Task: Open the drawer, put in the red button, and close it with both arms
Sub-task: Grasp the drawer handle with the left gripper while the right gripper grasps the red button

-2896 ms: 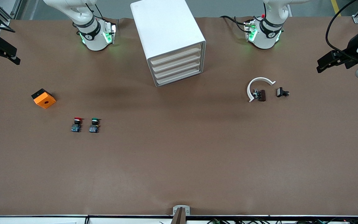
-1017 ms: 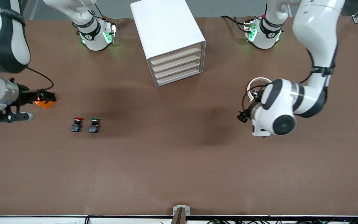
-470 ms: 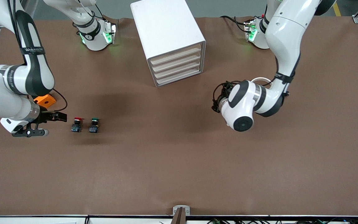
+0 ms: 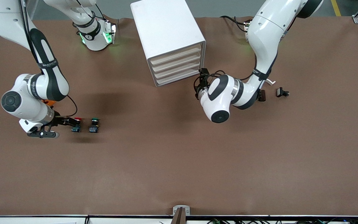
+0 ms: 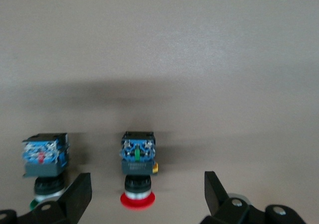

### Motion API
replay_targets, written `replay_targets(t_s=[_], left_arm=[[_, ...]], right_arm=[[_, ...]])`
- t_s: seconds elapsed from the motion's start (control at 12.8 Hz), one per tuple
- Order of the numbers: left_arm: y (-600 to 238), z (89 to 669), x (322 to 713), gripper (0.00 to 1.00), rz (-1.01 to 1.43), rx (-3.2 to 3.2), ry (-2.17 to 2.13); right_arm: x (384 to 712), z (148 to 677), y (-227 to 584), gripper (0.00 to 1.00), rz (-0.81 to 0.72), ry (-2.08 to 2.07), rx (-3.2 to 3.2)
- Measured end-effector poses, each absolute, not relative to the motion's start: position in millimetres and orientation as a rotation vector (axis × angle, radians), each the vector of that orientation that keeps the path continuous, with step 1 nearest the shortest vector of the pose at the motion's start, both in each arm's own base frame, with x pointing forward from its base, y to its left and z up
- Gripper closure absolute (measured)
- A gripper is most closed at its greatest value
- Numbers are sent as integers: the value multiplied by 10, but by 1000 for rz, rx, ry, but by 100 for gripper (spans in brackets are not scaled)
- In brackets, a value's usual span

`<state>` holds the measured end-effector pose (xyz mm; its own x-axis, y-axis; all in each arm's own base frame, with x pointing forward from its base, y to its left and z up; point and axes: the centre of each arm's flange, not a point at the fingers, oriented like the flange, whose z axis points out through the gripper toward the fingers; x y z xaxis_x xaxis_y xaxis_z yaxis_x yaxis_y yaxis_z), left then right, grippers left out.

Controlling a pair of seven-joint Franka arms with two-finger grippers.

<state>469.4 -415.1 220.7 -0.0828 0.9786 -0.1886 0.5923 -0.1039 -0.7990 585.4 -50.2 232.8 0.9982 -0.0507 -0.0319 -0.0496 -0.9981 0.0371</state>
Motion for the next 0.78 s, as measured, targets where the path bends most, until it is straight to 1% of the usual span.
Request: replay_targets(t_s=[0.08, 0.16, 0.23, 0.31, 0.39, 0.47, 0.63, 0.7, 0.78], left_arm=[[-4236, 2174, 4623, 0, 1078, -1643, -1727], [-4328, 2133, 4548, 5, 1101, -1581, -1739], [-4405, 2087, 4485, 6, 1131, -1530, -1744], [-4460, 2044, 4441, 12, 1163, -1488, -1746], [-4491, 2002, 4415, 12, 1181, -1448, -1752], [-4507, 1968, 4403, 18, 1194, -1413, -1758], [-4545, 1937, 4375, 20, 1216, -1366, -1763], [-4572, 1931, 4351, 21, 1219, -1347, -1764], [-4604, 1930, 4321, 25, 1219, -1338, -1762]], right_arm=[[5863, 2214, -497, 0, -39, -79, 3103], [5864, 2115, -486, 0, -37, -79, 3102], [5861, 2039, -465, 0, -41, -74, 3102], [5858, 1982, -435, 0, -45, -67, 3102], [5858, 1933, -406, 0, -44, -60, 3102], [5858, 1888, -385, 0, -41, -54, 3102], [5847, 1811, -376, 0, -50, -51, 3102], [5842, 1791, -376, 4, -55, -51, 3102], [5842, 1789, -376, 4, -55, -50, 3102]])
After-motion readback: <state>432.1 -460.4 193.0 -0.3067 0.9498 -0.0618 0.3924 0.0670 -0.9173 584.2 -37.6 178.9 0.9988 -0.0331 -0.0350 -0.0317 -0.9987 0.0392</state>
